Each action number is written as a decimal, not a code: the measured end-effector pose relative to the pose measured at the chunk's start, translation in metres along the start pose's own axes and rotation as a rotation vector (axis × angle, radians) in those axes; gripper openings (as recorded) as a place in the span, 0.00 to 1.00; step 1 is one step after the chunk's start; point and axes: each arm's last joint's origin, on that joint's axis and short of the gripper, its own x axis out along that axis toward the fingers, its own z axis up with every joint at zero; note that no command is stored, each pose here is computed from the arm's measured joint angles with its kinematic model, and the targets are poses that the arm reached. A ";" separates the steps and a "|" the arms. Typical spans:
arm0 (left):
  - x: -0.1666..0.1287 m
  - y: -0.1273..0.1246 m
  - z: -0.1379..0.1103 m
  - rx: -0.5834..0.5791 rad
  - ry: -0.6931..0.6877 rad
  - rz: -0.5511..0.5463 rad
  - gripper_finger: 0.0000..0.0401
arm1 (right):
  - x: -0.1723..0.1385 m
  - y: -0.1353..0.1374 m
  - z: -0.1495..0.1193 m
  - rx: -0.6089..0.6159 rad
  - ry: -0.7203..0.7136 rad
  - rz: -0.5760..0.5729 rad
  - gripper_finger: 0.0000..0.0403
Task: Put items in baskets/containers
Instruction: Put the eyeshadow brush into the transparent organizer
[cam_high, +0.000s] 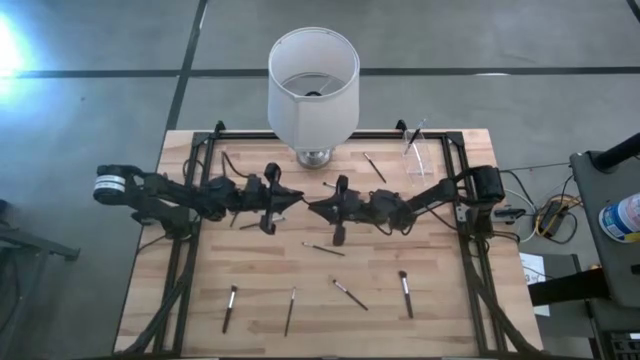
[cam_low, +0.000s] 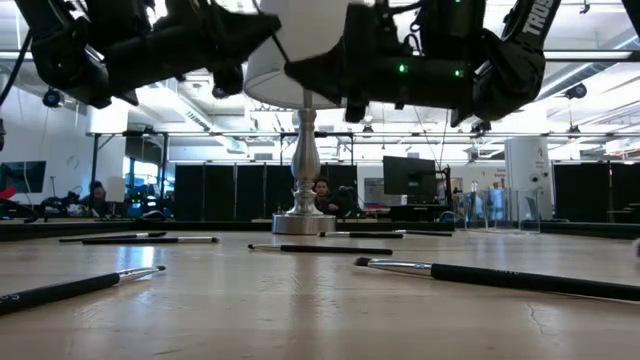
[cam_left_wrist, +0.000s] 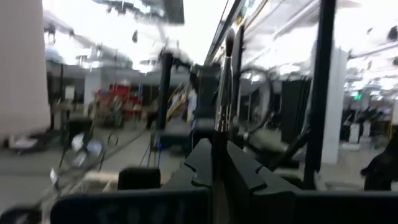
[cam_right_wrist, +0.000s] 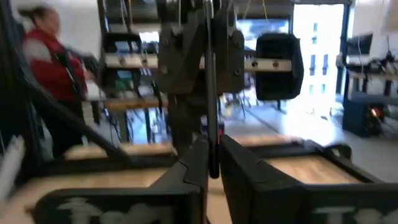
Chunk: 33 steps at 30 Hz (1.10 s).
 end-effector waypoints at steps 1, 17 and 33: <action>0.000 0.001 -0.003 -0.001 0.029 0.016 0.03 | 0.000 0.000 -0.001 -0.006 0.028 -0.013 0.12; -0.007 0.005 -0.039 0.076 0.421 0.181 0.03 | -0.017 -0.001 0.039 -0.051 0.241 -0.100 0.43; 0.002 -0.002 -0.035 0.082 0.432 0.124 0.03 | 0.030 0.003 0.035 -0.050 0.230 -0.043 0.43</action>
